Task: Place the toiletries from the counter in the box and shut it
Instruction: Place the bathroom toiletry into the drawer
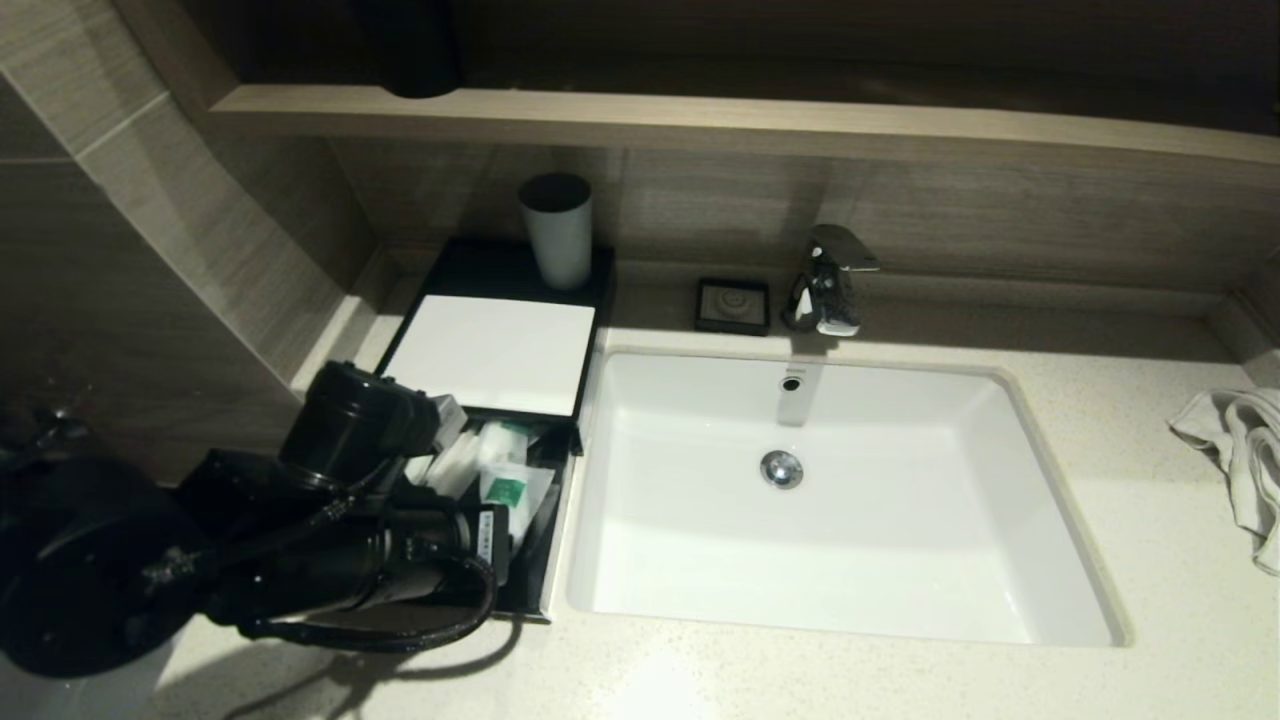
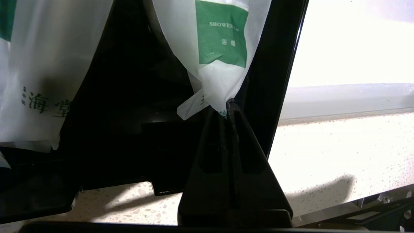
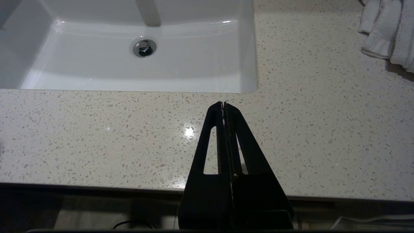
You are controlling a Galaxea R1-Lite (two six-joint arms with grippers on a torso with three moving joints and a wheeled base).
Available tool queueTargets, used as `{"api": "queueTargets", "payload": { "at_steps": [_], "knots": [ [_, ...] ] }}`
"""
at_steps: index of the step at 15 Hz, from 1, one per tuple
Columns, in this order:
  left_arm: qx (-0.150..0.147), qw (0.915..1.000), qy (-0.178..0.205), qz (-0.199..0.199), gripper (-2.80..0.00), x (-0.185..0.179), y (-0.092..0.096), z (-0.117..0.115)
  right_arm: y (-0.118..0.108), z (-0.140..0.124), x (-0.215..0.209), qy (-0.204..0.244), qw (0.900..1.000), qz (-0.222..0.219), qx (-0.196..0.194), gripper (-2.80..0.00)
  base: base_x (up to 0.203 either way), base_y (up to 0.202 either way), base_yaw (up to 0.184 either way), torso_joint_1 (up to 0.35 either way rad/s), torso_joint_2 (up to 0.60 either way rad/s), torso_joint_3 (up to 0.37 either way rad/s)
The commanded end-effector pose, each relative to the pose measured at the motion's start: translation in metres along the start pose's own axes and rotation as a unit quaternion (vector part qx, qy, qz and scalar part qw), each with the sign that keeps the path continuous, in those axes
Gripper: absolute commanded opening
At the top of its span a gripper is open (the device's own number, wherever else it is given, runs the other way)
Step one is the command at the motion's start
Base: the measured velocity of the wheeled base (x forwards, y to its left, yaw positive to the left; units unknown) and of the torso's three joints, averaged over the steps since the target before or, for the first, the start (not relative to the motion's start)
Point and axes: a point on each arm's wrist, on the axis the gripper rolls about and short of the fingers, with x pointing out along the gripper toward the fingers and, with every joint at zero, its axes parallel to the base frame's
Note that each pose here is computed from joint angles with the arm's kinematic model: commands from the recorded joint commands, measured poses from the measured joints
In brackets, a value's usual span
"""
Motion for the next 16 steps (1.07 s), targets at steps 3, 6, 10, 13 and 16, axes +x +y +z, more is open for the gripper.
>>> {"api": "queueTargets", "payload": {
  "at_steps": [3,6,10,13,16],
  "knots": [
    [-0.001,1.0,-0.001,0.0,-2.8,-0.0009,0.0003,-0.0006,0.0,0.0001,0.0001,0.001,1.0,0.0,0.0,-2.8,0.0,0.0,0.0,0.0,0.0,0.0],
    [-0.001,1.0,0.001,0.001,-2.8,-0.0007,0.0007,-0.0014,0.0,0.0001,0.0001,0.001,1.0,0.0,0.0,-2.8,0.0,0.0,0.0,0.0,0.0,0.0],
    [0.0,1.0,0.002,0.002,-2.8,-0.0005,0.0011,-0.0023,0.0,0.0,0.0001,0.001,1.0,0.0,0.0,-2.8,0.0,0.0,0.0,0.0,0.0,0.0],
    [0.0,1.0,0.006,0.003,-2.8,0.0008,0.0016,-0.0041,0.0,-0.0001,0.0001,0.001,1.0,0.0,0.0,-2.8,0.0,0.0,0.0,0.0,0.0,0.0],
    [0.0,1.0,0.006,0.003,-2.8,0.0008,0.0019,-0.0039,0.0,0.0,0.0001,0.001,1.0,0.0,0.0,-2.8,0.0,0.0,0.0,0.0,0.0,0.0]
  ]
}}
